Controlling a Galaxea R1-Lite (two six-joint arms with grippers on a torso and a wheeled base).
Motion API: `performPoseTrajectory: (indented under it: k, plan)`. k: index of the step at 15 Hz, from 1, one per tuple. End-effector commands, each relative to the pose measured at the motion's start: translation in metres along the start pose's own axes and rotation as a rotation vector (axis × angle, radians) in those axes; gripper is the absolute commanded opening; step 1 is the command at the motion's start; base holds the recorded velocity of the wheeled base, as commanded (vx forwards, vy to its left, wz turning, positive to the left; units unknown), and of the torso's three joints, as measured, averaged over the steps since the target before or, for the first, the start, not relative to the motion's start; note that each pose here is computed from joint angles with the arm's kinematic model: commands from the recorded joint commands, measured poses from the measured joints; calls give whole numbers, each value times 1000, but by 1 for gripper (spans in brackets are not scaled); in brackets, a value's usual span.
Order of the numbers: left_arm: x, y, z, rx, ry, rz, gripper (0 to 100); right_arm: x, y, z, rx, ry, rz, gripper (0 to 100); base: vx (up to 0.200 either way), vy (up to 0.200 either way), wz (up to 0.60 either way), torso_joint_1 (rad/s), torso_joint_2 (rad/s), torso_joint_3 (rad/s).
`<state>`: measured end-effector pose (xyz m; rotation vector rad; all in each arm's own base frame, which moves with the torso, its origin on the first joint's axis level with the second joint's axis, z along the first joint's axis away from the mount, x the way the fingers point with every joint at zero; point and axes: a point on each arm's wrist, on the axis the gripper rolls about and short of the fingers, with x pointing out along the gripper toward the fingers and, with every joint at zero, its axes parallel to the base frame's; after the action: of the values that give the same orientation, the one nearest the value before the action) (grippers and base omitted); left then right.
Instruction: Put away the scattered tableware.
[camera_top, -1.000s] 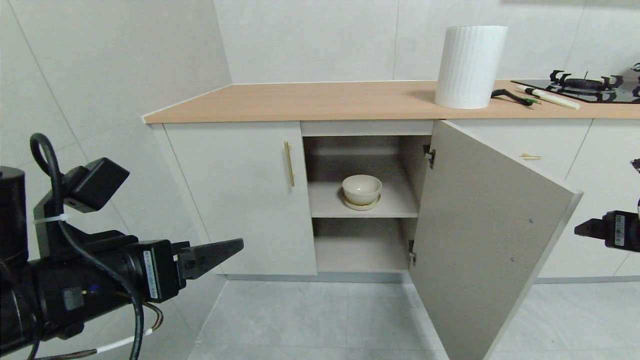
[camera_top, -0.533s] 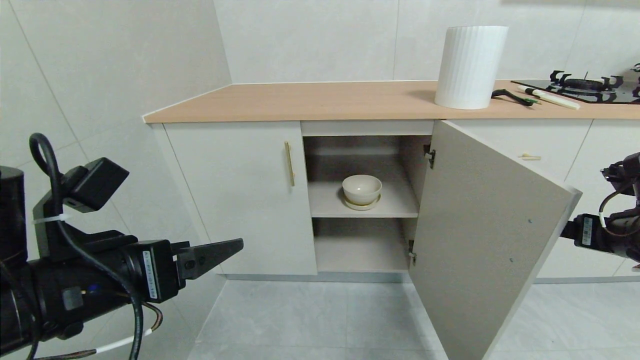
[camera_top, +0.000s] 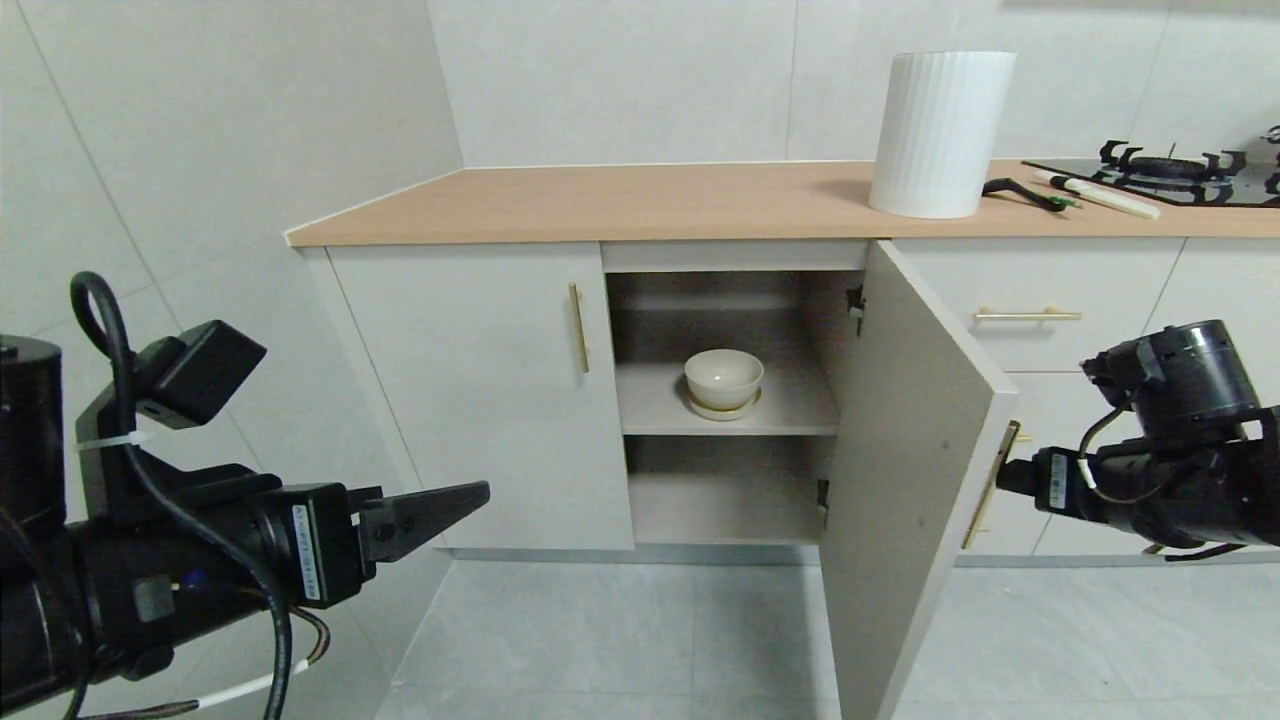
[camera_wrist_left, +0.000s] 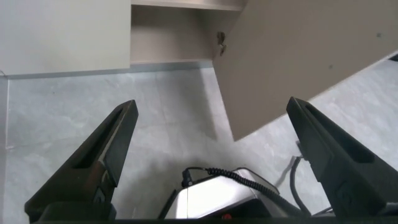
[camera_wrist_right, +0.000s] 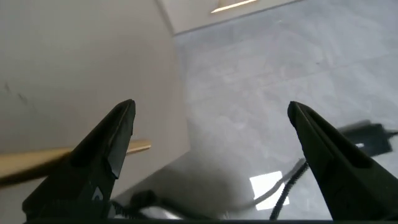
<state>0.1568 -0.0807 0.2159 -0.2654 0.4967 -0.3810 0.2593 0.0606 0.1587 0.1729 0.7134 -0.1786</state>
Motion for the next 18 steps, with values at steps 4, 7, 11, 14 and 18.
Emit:
performPoseTrajectory:
  k: [4, 7, 11, 14, 18]
  plan:
    - [4, 0, 0, -3, 8, 5, 100, 21, 68, -12, -136, 35, 194, 100, 0, 0, 0, 0, 0, 0]
    - [7, 0, -1, -5, 19, 11, 100, 38, 95, -5, -158, 47, 271, 100, 0, 0, 0, 0, 0, 0]
    - [7, 0, 0, -5, 14, 12, 100, 59, 116, 6, -167, 48, 343, 100, 0, 0, 0, 0, 0, 0]
    - [8, 1, -2, -5, 23, 14, 100, 76, 126, 6, -158, 62, 355, 100, 0, 0, 0, 0, 0, 0]
    - [11, 1, -3, -5, 36, 17, 100, 93, 135, 11, -97, 1, 393, 100, 0, 0, 0, 0, 0, 0]
